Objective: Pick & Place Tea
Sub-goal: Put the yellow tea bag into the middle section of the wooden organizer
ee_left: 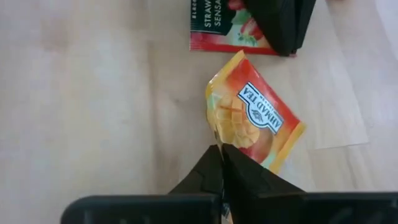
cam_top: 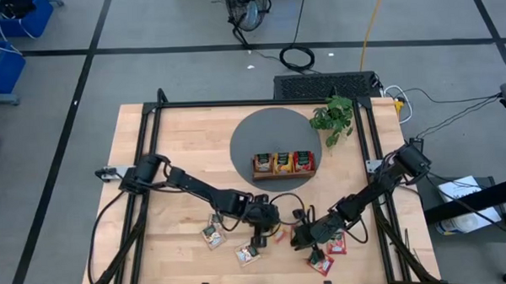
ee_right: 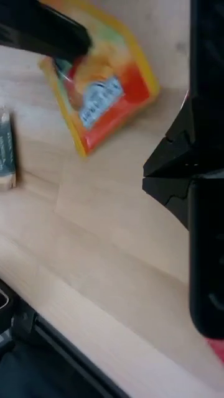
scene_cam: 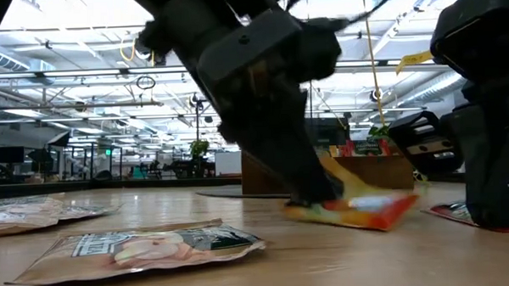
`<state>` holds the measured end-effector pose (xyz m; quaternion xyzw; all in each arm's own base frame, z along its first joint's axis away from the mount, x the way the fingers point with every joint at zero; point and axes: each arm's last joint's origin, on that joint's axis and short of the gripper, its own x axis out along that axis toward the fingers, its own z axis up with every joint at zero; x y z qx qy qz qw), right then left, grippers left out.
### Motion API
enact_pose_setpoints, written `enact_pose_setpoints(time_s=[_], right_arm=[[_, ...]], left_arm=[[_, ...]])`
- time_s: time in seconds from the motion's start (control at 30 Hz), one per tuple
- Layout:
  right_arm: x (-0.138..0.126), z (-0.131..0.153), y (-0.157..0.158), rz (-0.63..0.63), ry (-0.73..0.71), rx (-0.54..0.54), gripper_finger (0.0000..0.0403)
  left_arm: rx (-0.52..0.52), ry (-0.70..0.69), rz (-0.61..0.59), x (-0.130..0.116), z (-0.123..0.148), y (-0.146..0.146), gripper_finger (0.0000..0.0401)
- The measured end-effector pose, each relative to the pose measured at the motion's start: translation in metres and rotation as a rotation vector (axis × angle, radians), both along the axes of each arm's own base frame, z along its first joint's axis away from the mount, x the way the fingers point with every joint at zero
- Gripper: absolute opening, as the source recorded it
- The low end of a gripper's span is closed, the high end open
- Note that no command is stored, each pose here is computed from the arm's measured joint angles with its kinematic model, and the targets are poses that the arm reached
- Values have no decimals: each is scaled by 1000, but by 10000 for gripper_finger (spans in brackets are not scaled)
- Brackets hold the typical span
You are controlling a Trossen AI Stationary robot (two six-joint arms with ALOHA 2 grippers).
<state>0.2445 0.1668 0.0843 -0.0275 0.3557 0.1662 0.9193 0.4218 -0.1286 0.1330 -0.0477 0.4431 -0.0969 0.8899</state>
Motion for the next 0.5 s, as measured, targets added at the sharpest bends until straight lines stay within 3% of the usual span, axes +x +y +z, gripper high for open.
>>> enact_pose_setpoints(time_s=[0.27,0.5], right_arm=[[-1,34,-5,-184,-188,-107,0],[-1,69,-7,-224,-333,-58,25]], left_arm=[[197,-86,38,-18,41,-17,8],[379,-180,1,-37,60,-49,5]])
